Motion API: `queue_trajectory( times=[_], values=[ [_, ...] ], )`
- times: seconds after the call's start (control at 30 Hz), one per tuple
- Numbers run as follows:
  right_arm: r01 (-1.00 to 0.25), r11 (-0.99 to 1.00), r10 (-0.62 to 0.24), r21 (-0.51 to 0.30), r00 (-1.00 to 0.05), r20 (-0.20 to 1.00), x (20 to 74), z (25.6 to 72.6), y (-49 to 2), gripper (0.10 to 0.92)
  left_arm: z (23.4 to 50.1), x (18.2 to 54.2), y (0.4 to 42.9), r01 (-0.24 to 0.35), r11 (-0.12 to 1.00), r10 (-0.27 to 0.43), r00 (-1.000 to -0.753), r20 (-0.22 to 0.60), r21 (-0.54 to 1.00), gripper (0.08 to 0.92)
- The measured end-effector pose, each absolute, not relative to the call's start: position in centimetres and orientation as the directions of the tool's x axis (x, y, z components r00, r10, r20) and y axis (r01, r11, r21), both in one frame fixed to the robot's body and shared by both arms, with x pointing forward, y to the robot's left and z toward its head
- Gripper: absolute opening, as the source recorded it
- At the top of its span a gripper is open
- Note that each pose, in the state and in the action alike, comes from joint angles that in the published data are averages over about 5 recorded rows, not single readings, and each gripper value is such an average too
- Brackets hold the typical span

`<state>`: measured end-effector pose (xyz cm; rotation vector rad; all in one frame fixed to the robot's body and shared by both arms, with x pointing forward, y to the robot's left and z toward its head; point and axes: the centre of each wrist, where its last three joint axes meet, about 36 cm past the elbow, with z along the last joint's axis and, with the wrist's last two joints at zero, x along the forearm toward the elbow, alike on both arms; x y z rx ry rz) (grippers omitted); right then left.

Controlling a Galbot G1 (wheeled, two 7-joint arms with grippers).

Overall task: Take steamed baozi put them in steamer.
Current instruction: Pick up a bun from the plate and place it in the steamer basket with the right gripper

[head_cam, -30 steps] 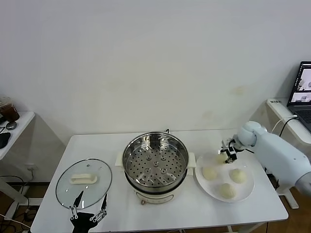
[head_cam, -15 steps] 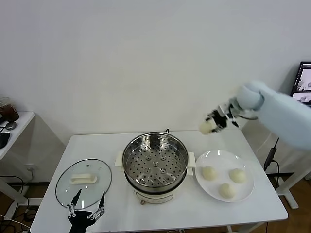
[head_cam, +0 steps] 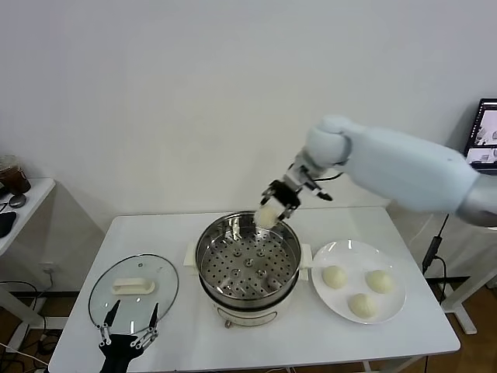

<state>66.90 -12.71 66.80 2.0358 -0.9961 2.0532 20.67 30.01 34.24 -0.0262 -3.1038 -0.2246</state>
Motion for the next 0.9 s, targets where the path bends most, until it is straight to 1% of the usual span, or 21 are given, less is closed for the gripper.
queue_trajectory(
  times=[0.2,0.37,0.53,0.7,0.8,0.9],
  values=[
    [-0.323,-0.882,-0.337,-0.343,-0.076,0.938,67.1,64.9,-8.3,0.532,34.2,20.6,30.5,0.003,0.988,-0.001,-1.0,0.024,0.154,0.823],
    [-0.208,-0.929,-0.296,-0.305,-0.075,0.952,67.5,63.3,-6.3,0.534,34.1,20.7,30.7,-0.004,0.988,-0.008,-1.0,0.024,0.155,0.823],
    [-0.126,-0.956,-0.255,-0.264,-0.083,0.963,68.0,61.9,-5.5,0.536,33.9,20.9,30.9,-0.008,0.987,-0.012,-1.0,0.021,0.158,0.823],
    [-0.078,-0.969,-0.229,-0.235,-0.086,0.97,68.5,60.7,-5.3,0.544,33.7,20.9,30.9,-0.012,0.987,-0.015,-1.0,0.018,0.159,0.823],
    [-0.056,-0.972,-0.222,-0.227,-0.086,0.971,68.7,60.0,-5.2,0.569,33.7,20.9,31.0,-0.013,0.987,-0.016,-1.0,0.017,0.159,0.823],
    [-0.033,-0.974,-0.221,-0.224,-0.087,0.971,68.8,59.6,-4.9,0.632,33.7,20.9,31.0,-0.016,0.987,-0.018,-1.0,0.014,0.157,0.823]
  ],
)
